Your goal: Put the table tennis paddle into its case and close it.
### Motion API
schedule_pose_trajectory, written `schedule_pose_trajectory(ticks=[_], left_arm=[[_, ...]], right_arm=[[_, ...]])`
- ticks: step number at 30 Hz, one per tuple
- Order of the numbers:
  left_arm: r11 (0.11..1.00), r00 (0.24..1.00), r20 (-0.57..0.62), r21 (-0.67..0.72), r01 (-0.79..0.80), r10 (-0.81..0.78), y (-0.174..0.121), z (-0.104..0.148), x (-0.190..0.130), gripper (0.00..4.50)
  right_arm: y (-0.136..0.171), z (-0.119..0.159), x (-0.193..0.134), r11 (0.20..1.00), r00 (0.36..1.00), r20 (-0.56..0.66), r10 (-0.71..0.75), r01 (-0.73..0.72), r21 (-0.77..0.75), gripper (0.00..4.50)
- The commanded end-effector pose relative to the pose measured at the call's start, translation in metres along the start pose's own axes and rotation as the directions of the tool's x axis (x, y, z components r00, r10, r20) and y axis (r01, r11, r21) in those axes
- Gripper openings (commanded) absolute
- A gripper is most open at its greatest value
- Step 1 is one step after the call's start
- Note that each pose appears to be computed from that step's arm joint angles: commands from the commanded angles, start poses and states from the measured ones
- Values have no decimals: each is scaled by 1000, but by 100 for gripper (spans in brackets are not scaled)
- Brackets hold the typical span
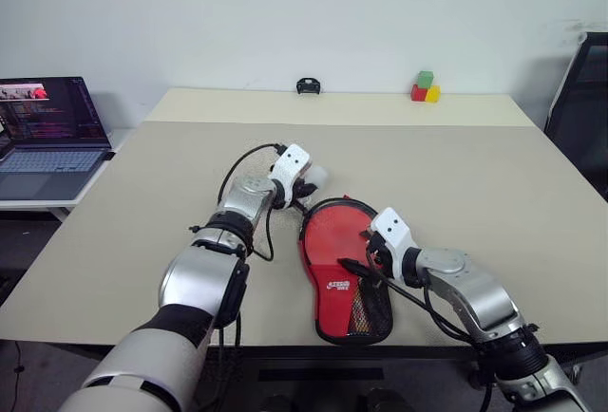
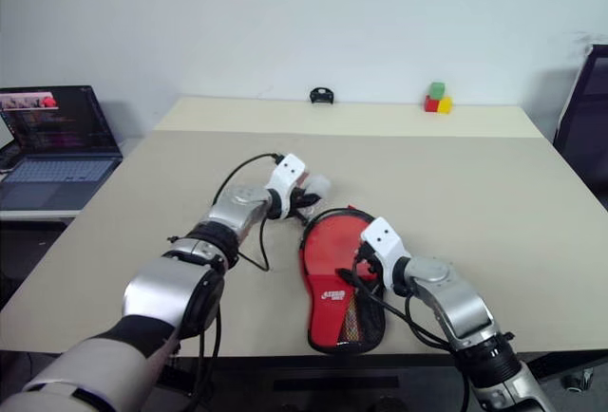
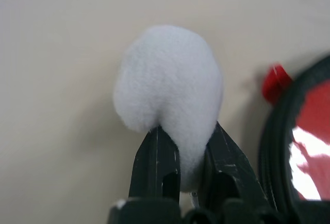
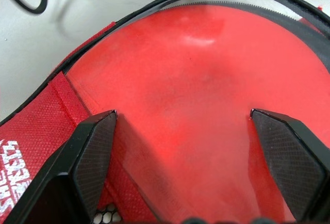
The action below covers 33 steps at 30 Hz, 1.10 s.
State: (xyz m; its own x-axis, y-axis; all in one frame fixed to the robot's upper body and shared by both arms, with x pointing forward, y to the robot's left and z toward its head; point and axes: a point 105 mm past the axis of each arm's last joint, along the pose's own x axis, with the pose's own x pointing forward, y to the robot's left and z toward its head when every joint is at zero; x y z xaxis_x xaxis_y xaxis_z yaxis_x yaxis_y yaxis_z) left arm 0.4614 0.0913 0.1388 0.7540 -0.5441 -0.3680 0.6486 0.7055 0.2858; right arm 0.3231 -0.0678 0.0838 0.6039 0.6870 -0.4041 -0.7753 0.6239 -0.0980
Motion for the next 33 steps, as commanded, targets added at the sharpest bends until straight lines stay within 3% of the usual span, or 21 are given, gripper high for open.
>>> schedule_pose_trajectory(ticks=[1,12,25,28,33], left_arm=[[994,996,72,85,-63,57,5,30,2,13],[952,988,120,277,-126,96,-26,62,24,13],[914,964,259,372,-160,63,-75,127,38,13],[899,971,239,429,-93,-14,-99,124,45,13],[901,980,187,433,-17,-72,-115,107,51,13]], right_arm=[[12,-42,1,997,988,-153,16,-4,81,450],[25,-48,-10,991,985,-170,-17,39,129,450],[48,-59,-31,978,978,-204,-54,93,189,450],[49,-58,-32,977,977,-205,-58,98,190,450],[50,-55,-29,977,978,-198,-59,97,192,450]])
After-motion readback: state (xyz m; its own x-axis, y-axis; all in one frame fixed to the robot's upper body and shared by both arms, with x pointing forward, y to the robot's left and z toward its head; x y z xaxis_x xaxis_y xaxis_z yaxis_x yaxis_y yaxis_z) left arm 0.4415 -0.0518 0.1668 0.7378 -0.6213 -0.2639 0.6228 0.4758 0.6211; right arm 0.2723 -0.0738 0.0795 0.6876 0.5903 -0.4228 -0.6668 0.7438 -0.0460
